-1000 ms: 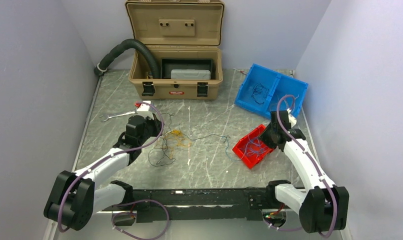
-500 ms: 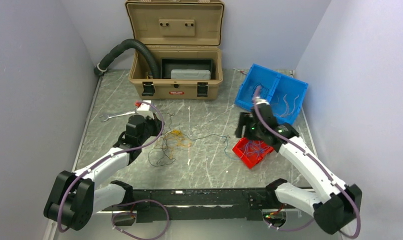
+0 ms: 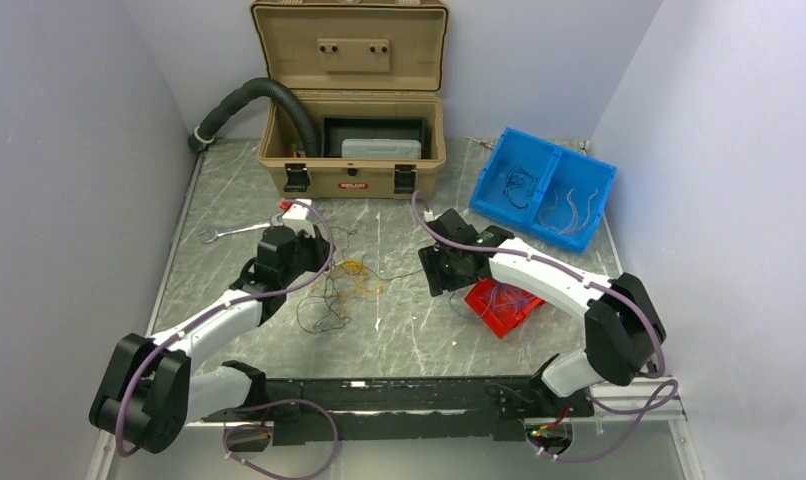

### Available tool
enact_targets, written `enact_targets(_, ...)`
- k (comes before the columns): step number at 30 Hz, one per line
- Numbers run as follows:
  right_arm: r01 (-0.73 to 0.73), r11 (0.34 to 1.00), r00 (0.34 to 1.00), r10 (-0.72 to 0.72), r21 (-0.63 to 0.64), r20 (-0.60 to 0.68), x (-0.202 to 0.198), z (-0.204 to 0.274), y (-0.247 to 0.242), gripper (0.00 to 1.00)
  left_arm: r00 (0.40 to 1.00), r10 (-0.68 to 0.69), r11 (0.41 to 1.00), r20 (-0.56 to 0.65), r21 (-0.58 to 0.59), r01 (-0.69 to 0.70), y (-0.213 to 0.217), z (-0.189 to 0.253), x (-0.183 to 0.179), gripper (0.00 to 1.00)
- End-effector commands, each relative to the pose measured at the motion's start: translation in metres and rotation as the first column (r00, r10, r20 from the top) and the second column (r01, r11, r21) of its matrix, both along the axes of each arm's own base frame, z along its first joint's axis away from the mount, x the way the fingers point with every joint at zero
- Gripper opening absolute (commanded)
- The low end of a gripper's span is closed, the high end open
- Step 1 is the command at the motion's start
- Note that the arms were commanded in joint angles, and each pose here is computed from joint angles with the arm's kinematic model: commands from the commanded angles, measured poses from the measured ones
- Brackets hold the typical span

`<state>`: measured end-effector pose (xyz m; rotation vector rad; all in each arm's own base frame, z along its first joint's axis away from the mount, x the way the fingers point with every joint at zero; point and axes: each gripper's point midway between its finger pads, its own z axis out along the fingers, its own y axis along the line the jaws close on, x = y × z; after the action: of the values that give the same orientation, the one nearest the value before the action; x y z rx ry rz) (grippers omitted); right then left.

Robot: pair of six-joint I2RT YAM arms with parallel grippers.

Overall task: Untangle the cables
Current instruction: Untie the cable.

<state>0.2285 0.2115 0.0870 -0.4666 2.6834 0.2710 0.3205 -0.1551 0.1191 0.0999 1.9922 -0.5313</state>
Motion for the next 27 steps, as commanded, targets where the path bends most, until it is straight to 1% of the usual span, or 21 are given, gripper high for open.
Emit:
enact_targets(1, 0.011, 1.0, 1.0, -0.011, -0.008, 0.029, 0.01, -0.007, 0.002, 0.59, 0.997, -0.057, 0.998, 0.057, -0.002, 0.057, -0.013, 0.022, 0.007, 0.0)
enact_targets(7, 0.047, 0.998, 0.999, -0.046, -0.037, 0.024, 0.009, -0.029, -0.008, 0.59, 0.996, -0.069, 0.998, 0.054, 0.004, 0.069, -0.017, 0.02, 0.007, 0.0)
enact_targets(21, 0.053, 0.997, 0.995, -0.058, -0.062, -0.076, -0.01, -0.077, -0.02, 0.58, 0.996, -0.074, 0.997, 0.047, 0.018, 0.073, -0.019, 0.018, 0.008, 0.0)
enact_targets(24, 0.051, 0.996, 0.995, -0.056, -0.071, -0.083, -0.012, -0.078, -0.022, 0.46, 0.996, -0.074, 0.997, 0.048, 0.02, 0.073, -0.019, 0.018, 0.008, 0.0)
enact_targets(27, 0.046, 0.997, 0.996, -0.051, -0.064, -0.071, -0.011, -0.07, -0.021, 0.27, 0.996, -0.075, 0.997, 0.048, 0.022, 0.074, -0.019, 0.018, 0.008, 0.0)
